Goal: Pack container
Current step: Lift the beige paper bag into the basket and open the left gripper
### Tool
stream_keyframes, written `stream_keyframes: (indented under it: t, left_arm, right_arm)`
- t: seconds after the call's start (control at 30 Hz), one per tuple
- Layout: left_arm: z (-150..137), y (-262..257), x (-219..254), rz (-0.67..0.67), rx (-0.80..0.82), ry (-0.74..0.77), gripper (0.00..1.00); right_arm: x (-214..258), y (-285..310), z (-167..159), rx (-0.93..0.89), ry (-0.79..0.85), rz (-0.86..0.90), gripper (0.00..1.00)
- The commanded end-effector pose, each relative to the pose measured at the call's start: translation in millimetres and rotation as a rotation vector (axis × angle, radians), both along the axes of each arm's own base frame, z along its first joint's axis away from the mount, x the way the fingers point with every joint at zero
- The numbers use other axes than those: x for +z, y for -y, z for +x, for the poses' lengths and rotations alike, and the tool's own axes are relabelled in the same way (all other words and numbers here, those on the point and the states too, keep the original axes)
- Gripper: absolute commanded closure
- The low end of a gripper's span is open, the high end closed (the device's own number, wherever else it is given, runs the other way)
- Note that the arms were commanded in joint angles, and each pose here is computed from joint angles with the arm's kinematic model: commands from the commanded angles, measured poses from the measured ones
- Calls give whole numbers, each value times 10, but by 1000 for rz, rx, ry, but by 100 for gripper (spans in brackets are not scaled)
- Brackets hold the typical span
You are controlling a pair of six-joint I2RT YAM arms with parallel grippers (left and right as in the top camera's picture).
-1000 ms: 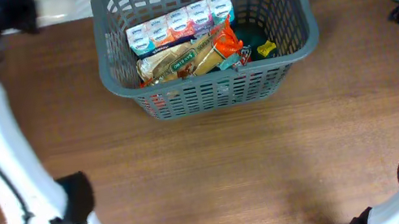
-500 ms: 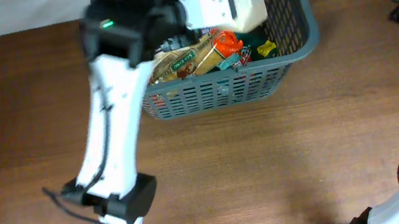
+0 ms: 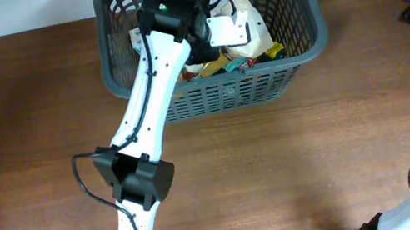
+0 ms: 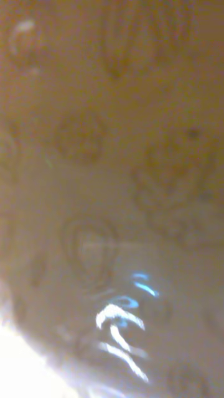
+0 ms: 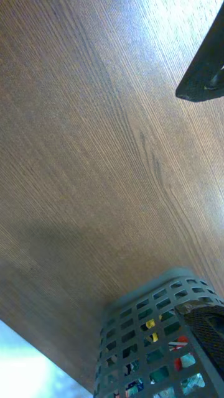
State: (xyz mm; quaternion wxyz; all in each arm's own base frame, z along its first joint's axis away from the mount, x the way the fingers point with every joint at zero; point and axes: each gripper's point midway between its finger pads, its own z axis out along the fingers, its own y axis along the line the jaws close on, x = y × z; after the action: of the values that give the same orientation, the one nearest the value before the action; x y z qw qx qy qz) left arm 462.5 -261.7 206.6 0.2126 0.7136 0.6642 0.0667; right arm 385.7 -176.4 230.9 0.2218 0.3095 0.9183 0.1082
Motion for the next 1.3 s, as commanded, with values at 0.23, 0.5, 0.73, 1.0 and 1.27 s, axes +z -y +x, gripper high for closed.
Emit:
stream_keyframes:
  t: [0.23, 0.5, 0.73, 1.0, 1.27]
  left_arm:
    - [90, -110, 504, -130, 390, 106, 1]
    - [-149, -1044, 2025, -388, 609, 361, 1]
    - [-336, -1945, 2571, -604, 788, 402, 1]
    - [-113, -2829, 2168, -532, 1043, 371, 1]
    - [-80, -3905, 1379, -550, 1468, 238, 1]
  right_arm:
    - [-26, -10, 6, -5, -5, 12, 1]
    - [-26, -10, 6, -5, -5, 12, 1]
    - [-26, -10, 6, -5, -5, 12, 1]
    - [-26, -10, 6, -5, -5, 12, 1]
    - [-26, -10, 6, -5, -5, 12, 1]
